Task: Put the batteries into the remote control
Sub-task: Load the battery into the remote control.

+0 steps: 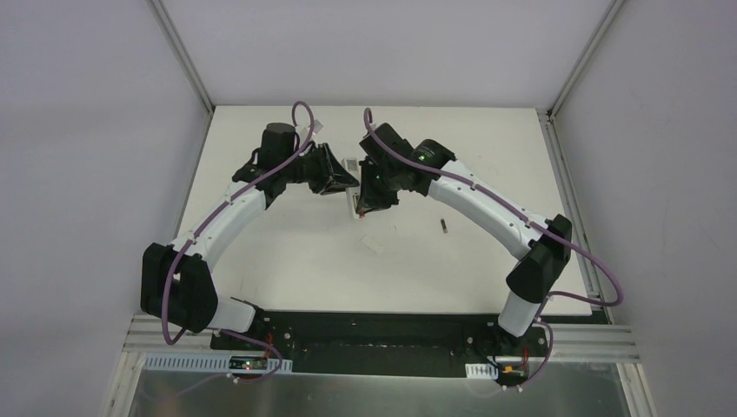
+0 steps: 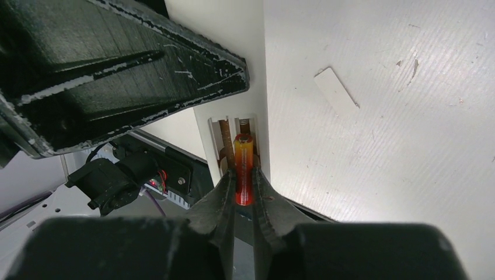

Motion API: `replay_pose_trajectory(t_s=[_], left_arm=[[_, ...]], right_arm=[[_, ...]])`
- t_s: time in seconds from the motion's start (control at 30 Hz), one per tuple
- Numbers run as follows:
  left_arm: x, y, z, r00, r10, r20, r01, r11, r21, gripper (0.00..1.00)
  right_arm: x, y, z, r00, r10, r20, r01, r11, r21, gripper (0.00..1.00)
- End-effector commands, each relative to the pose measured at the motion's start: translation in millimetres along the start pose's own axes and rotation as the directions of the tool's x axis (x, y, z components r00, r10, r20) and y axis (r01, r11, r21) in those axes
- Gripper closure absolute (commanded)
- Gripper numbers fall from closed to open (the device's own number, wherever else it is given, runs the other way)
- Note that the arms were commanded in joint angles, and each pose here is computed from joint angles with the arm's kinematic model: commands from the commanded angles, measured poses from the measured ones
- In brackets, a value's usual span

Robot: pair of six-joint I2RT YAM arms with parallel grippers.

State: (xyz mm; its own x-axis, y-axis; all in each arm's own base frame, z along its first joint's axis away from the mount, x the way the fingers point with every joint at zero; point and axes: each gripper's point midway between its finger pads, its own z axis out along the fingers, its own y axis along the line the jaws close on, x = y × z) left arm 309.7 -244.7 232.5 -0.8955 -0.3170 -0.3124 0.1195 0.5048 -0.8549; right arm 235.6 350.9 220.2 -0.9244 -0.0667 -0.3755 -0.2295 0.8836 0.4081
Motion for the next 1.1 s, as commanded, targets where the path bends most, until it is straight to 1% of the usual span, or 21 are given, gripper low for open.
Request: replay_pose_trajectory(t_s=[0.0,0.17,0.33,0.53,0.9,1.07], left_arm=[[-6,-30,-5,1.0,0.03,0.008,-0.03,0.996,0.079,1.0],[-7,-30,-5,1.0,0.027,0.008,-0.028,0.997,0.078,1.0],[-8,-27,-3,1.0,0.024,0.009,-0.025,0.997,0.07,1.0],[-10,-24,0,1.0,0.019,0.007,-0.019,0.998,0.065,1.0],[-12,-24,1,1.0,0.001,0.007,-0.002,0.998,0.063,1.0],[-12,-26,1,1.0,-0.007,0.006,0.006,0.998,0.066,1.0]], right_arm=[[-10,-9,1,0.999,0.029,0.031,-0.03,0.998,0.048,0.85],[-12,-7,0,0.999,0.031,0.032,-0.032,0.999,0.032,0.8],[-13,-5,-7,0.999,0.034,0.037,-0.035,0.999,0.014,0.72],[-19,-2,-18,0.997,0.048,0.057,-0.047,0.999,-0.014,0.68],[-23,1,-13,0.992,0.086,0.087,-0.08,0.995,-0.066,0.65],[-26,-4,-8,0.988,0.113,0.109,-0.108,0.993,-0.054,0.73]])
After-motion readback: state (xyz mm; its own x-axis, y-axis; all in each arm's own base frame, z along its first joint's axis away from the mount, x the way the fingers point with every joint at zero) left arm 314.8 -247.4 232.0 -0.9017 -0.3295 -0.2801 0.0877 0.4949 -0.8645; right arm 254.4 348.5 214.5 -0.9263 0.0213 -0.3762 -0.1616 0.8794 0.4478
